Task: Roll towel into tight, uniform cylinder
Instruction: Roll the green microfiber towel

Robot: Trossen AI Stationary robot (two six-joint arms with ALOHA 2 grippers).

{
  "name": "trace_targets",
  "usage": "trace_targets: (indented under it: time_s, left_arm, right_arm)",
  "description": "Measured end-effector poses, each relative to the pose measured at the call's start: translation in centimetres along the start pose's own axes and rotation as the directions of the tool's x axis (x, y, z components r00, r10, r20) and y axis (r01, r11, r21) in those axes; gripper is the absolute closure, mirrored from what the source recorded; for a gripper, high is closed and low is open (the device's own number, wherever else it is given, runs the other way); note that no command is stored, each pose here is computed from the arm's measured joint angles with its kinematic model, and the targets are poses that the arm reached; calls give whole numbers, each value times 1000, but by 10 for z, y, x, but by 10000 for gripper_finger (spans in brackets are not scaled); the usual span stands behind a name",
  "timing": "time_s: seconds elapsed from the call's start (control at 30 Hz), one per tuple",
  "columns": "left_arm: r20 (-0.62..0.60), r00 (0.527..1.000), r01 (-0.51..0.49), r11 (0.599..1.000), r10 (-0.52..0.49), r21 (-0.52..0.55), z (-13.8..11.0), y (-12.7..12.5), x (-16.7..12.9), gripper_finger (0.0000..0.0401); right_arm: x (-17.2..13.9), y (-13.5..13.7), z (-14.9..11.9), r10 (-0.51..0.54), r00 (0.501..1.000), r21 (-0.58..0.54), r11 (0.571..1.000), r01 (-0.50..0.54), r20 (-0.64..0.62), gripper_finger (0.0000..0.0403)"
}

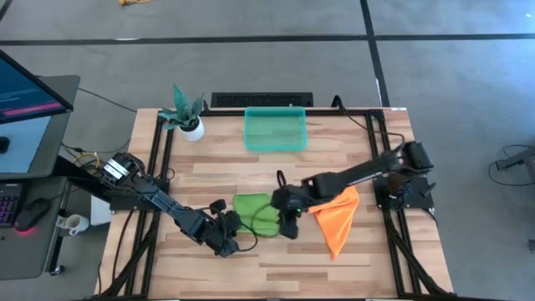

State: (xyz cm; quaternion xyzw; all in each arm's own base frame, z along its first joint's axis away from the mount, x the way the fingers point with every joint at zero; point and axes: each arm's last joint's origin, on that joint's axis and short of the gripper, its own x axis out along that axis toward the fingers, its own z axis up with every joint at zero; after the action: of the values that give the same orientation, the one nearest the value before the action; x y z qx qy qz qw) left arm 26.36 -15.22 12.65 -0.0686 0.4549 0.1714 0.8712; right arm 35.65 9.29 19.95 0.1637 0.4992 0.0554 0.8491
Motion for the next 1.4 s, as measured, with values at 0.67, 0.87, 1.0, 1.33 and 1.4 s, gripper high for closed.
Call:
trace_targets:
  time_s: [0.67,0.87,1.0,1.33,1.4]
  left_arm:
    - [2,1000,-1,1000,1,-20,0,0,0,335]
    - [4,1000,-3,1000,4,-21,0,0,0,335]
    - [4,1000,-3,1000,3,-21,0,0,0,335]
    - [0,1000,0,1000,0,-21,0,0,0,335]
    - [0,1000,-1,1000,1,-22,0,0,0,335]
  right_arm:
    - [61,37,-14,-83,975,-239,962,132,205,312]
    - [77,24,-13,-63,983,-221,970,101,171,355]
    - [85,14,-14,-97,983,-154,981,121,155,378]
    - [84,-3,-3,-125,977,22,992,123,175,390]
    - [84,-6,-3,-132,977,53,991,125,170,386]
